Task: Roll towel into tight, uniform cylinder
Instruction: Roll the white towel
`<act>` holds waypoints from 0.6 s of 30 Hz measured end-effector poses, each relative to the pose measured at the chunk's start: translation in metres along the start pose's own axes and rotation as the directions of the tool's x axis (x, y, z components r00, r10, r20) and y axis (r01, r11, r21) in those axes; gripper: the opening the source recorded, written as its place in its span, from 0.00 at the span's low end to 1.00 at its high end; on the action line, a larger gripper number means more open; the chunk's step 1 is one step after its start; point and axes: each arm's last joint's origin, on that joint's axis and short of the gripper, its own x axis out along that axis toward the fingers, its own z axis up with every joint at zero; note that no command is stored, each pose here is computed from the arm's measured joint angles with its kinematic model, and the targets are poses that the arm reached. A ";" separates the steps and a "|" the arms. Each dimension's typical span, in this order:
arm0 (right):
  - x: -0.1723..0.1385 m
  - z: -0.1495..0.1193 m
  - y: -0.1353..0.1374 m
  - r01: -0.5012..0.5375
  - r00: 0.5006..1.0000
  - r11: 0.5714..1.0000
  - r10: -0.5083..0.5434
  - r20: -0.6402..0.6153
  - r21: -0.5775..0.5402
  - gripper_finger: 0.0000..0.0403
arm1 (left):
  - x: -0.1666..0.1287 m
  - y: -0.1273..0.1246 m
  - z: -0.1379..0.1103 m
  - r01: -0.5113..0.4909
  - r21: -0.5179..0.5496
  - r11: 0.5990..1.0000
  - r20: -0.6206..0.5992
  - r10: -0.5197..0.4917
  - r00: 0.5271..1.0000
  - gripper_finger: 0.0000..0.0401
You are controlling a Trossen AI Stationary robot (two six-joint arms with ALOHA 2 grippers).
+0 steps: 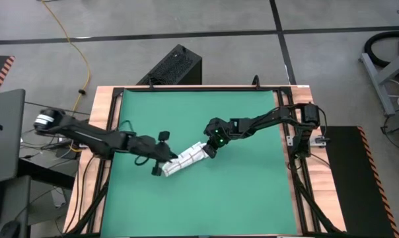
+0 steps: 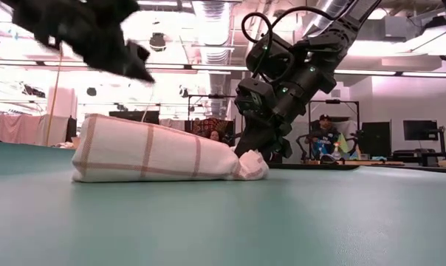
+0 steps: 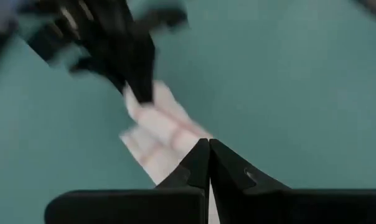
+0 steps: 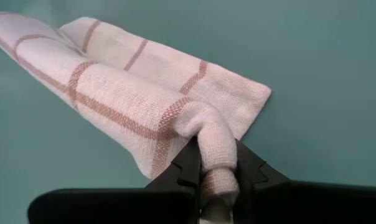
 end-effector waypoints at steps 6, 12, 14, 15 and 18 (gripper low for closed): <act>0.000 -0.001 0.001 -0.007 1.000 1.000 0.007 -0.005 -0.002 0.14 | -0.011 -0.017 0.017 0.026 0.031 0.999 0.140 -0.030 0.990 0.00; 0.001 -0.001 0.001 -0.009 1.000 1.000 0.009 -0.008 -0.002 0.14 | 0.024 -0.032 -0.002 0.060 0.107 0.992 -0.035 -0.056 0.998 0.00; 0.001 -0.001 0.001 -0.010 1.000 1.000 0.010 -0.008 -0.003 0.14 | 0.035 -0.035 -0.004 0.053 0.132 0.990 -0.079 -0.043 0.996 0.00; 0.001 -0.001 0.001 -0.010 1.000 1.000 0.010 -0.008 -0.003 0.14 | 0.040 -0.035 -0.002 0.047 0.140 0.989 -0.087 -0.035 0.996 0.00; 0.001 -0.001 0.001 -0.010 1.000 1.000 0.010 -0.010 -0.004 0.14 | 0.050 -0.036 0.002 0.025 0.171 0.985 -0.139 -0.001 0.990 0.00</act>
